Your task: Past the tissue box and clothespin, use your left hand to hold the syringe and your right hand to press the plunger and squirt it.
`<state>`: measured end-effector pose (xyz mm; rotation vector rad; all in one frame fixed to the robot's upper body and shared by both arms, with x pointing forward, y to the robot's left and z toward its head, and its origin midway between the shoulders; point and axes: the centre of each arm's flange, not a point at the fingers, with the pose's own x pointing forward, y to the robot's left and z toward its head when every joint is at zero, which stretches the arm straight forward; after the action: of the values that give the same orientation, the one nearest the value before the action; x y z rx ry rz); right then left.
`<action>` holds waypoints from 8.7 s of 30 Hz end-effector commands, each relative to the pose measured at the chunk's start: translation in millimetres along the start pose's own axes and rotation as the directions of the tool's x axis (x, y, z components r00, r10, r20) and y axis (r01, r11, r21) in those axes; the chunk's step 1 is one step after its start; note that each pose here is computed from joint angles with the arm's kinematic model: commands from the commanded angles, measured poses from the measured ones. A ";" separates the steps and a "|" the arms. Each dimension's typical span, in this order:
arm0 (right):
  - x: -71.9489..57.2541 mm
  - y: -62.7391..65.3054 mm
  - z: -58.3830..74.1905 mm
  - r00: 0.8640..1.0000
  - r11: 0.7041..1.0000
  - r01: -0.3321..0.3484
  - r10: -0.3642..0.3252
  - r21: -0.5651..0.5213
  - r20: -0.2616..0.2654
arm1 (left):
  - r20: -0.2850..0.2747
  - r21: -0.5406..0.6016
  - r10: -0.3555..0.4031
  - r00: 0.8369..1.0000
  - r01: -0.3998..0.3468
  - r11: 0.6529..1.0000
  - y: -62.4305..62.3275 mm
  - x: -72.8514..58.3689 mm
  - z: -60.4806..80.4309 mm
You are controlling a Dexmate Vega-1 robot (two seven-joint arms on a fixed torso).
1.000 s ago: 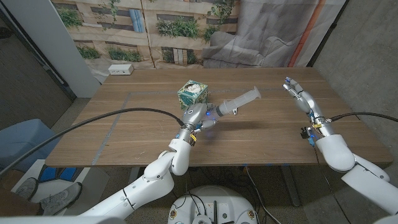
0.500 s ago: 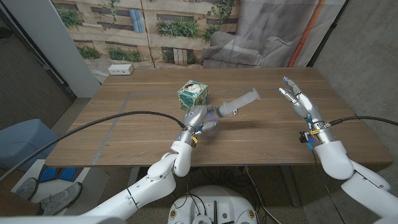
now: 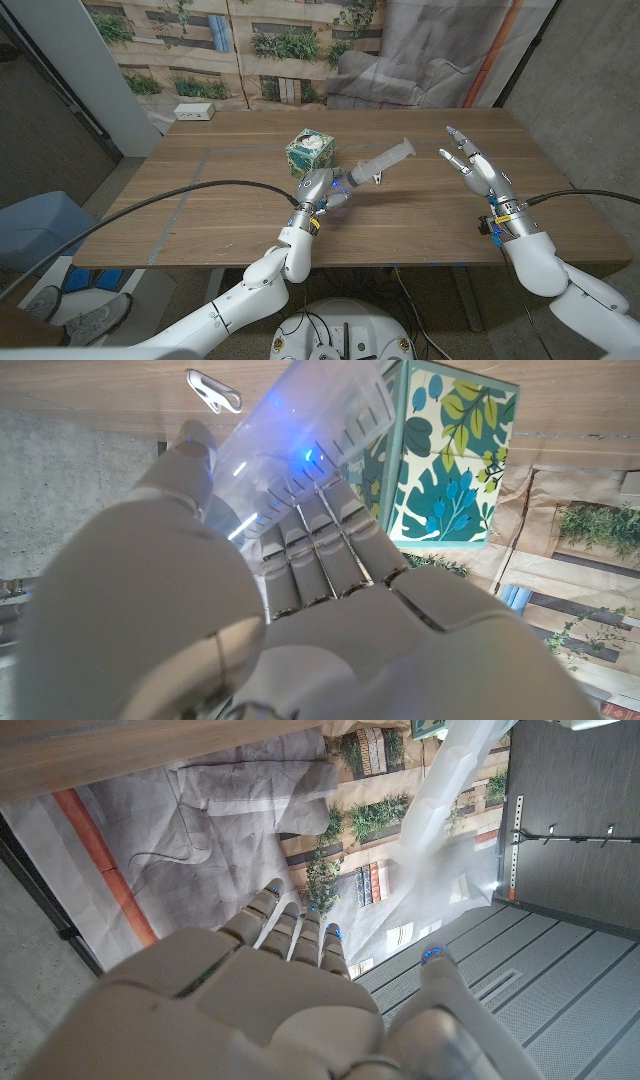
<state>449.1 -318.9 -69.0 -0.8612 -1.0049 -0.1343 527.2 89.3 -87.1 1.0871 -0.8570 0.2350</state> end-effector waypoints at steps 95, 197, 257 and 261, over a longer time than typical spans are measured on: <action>30.0 23.1 21.5 0.928 0.945 -0.241 0.291 -0.220 0.233 | 0.055 -0.047 0.019 0.998 -0.016 0.999 -12.6 15.5 12.6; 51.3 65.7 27.1 0.864 0.898 -0.409 0.438 -0.160 0.248 | 0.090 -0.052 0.023 0.996 -0.018 0.998 -3.9 21.3 18.6; 77.2 21.8 7.6 0.951 0.973 -0.210 0.227 -0.100 0.208 | 0.081 0.049 -0.069 0.994 0.065 0.997 32.2 18.2 13.4; 84.6 20.1 7.4 0.958 0.978 -0.189 0.202 -0.082 0.204 | 0.087 0.070 -0.093 0.992 0.087 0.994 40.7 19.1 14.5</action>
<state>491.5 -272.4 -26.1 -1.0819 -1.1161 0.1434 521.1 84.3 -55.3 1.1337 -0.9111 0.1672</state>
